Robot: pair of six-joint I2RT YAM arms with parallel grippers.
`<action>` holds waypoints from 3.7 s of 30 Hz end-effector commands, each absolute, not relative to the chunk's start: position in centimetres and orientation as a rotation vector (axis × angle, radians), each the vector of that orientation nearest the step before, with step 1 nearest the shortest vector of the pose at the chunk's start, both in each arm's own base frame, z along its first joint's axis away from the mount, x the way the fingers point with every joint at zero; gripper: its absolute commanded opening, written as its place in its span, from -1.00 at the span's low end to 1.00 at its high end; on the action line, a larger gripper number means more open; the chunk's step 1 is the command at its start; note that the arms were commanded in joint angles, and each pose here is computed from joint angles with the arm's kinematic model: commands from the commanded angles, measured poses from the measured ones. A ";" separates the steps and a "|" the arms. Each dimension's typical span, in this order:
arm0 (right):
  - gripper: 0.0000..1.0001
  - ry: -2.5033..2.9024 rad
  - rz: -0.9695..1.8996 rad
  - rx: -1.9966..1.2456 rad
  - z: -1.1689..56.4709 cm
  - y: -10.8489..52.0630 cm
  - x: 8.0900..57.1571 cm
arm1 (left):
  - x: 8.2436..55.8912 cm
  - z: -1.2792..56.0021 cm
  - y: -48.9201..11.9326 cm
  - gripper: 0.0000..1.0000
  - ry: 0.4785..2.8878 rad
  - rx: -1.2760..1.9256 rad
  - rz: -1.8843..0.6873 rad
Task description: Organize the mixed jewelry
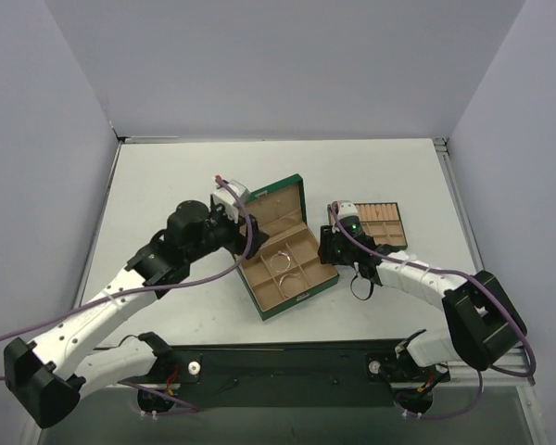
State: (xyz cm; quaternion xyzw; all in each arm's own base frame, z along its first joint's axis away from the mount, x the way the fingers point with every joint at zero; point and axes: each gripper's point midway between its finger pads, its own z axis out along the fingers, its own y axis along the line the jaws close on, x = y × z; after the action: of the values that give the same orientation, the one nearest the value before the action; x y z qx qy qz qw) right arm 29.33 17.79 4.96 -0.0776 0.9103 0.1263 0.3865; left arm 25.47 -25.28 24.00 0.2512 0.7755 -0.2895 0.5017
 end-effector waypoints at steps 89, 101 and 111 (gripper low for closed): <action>-0.35 2.566 0.058 0.421 1.4 -5.8 38.9 | 28.2 20.5 -8.5 0.74 2.127 0.152 -0.195; -0.37 2.574 0.036 0.416 0.9 -5.8 39.2 | 28.2 20.5 -8.5 0.74 2.128 0.153 -0.192; -0.33 2.592 0.056 0.412 0.6 -5.5 39.1 | 28.2 20.3 -8.5 0.74 2.134 0.154 -0.187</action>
State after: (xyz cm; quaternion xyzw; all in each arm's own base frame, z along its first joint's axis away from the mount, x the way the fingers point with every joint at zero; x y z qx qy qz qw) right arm 39.13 -5.62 1.08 0.1547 0.9499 0.0216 0.2706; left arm 27.65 -8.39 19.38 0.0595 0.8829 -0.0748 0.4597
